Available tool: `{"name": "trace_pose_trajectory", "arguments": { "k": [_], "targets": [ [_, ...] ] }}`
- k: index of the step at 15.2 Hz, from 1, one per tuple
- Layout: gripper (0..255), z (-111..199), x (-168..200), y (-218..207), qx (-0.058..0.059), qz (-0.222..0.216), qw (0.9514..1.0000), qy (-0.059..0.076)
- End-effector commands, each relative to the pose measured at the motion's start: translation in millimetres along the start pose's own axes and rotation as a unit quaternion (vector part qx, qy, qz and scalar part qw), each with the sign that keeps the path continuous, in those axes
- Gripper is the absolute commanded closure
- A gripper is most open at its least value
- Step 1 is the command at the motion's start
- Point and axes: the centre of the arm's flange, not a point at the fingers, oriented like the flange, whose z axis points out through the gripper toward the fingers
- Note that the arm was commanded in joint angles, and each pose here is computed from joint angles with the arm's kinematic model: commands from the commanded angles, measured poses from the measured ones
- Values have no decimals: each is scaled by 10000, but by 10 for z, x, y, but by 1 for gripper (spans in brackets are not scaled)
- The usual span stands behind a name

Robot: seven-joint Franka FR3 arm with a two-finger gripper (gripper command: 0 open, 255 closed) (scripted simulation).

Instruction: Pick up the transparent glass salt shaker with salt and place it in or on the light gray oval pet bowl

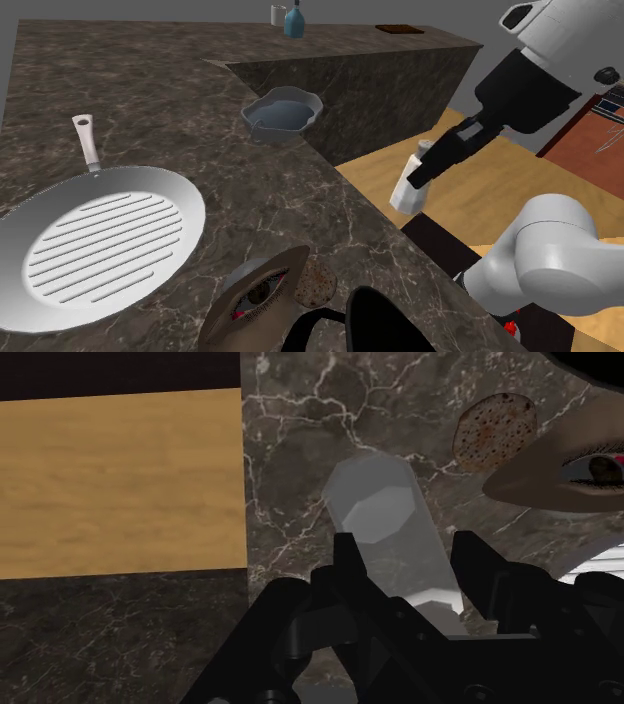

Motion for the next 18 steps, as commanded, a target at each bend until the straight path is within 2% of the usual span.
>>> {"name": "trace_pose_trajectory", "arguments": {
  "k": [1,9,18],
  "targets": [
    [255,-106,33,-7,0,1,10000,0],
    [255,-491,129,-55,0,1,10000,0],
    [255,-262,1289,61,0,1,10000,0]
  ]
}}
